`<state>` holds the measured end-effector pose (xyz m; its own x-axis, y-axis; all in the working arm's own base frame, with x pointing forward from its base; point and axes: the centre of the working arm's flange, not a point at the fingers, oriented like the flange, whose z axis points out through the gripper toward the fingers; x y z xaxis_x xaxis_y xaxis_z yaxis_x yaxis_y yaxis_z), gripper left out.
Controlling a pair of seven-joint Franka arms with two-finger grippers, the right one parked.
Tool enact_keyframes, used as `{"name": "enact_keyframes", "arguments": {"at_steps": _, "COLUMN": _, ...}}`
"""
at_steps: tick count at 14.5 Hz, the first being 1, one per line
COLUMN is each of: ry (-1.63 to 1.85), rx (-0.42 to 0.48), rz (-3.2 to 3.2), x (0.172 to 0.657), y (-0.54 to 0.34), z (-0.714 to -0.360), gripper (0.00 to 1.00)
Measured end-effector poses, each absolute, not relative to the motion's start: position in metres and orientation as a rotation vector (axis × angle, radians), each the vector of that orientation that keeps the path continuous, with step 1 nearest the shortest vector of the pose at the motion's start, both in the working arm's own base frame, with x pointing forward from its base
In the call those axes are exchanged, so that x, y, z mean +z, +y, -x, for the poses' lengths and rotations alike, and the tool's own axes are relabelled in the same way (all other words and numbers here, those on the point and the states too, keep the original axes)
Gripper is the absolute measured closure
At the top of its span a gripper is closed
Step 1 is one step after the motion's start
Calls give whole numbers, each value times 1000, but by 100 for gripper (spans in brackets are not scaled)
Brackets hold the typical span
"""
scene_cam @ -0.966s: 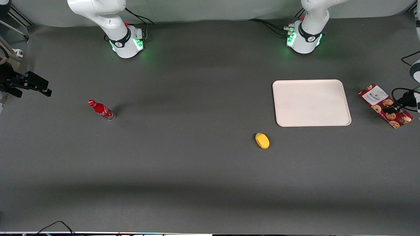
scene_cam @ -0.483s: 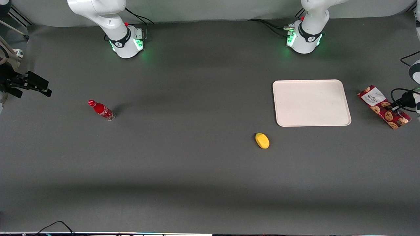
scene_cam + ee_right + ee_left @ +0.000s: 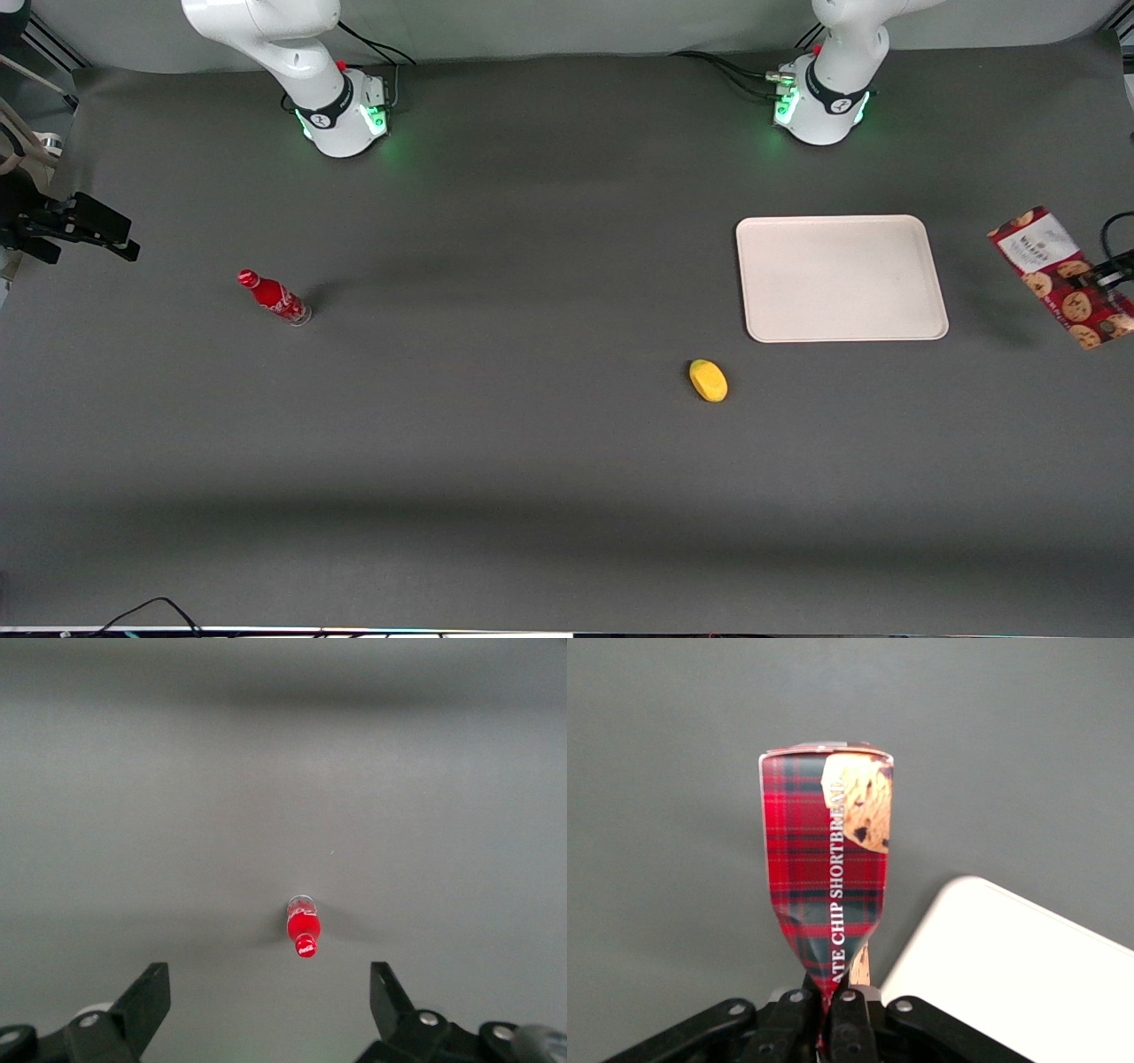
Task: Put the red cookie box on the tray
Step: 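Lift the cookie box upright and carry it over the white tray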
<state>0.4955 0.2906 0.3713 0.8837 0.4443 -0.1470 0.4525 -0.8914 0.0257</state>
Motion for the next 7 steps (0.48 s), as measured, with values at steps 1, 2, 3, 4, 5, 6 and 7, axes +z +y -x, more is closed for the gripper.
{"name": "enact_keyframes", "arguments": {"at_steps": 1, "ry": 675, "rx": -214, "rz": -3015, "x": 397, "y": 279, "z": -499, "gripper": 96}}
{"name": "enact_keyframes", "arguments": {"at_steps": 2, "ry": 630, "rx": -215, "rz": -3043, "x": 418, "y": 265, "z": -501, "gripper": 96}}
{"name": "enact_keyframes", "arguments": {"at_steps": 3, "ry": 585, "rx": -213, "rz": -3067, "x": 436, "y": 249, "z": -503, "gripper": 96}}
{"name": "enact_keyframes", "arguments": {"at_steps": 4, "ry": 535, "rx": -209, "rz": -3084, "x": 453, "y": 231, "z": -504, "gripper": 96}}
{"name": "enact_keyframes", "arguments": {"at_steps": 5, "ry": 493, "rx": -206, "rz": -3095, "x": 468, "y": 213, "z": -504, "gripper": 96}}
{"name": "enact_keyframes", "arguments": {"at_steps": 6, "ry": 455, "rx": -209, "rz": -3103, "x": 480, "y": 198, "z": -501, "gripper": 96}}
{"name": "enact_keyframes", "arguments": {"at_steps": 7, "ry": 413, "rx": -218, "rz": -3120, "x": 488, "y": 184, "z": -497, "gripper": 96}}
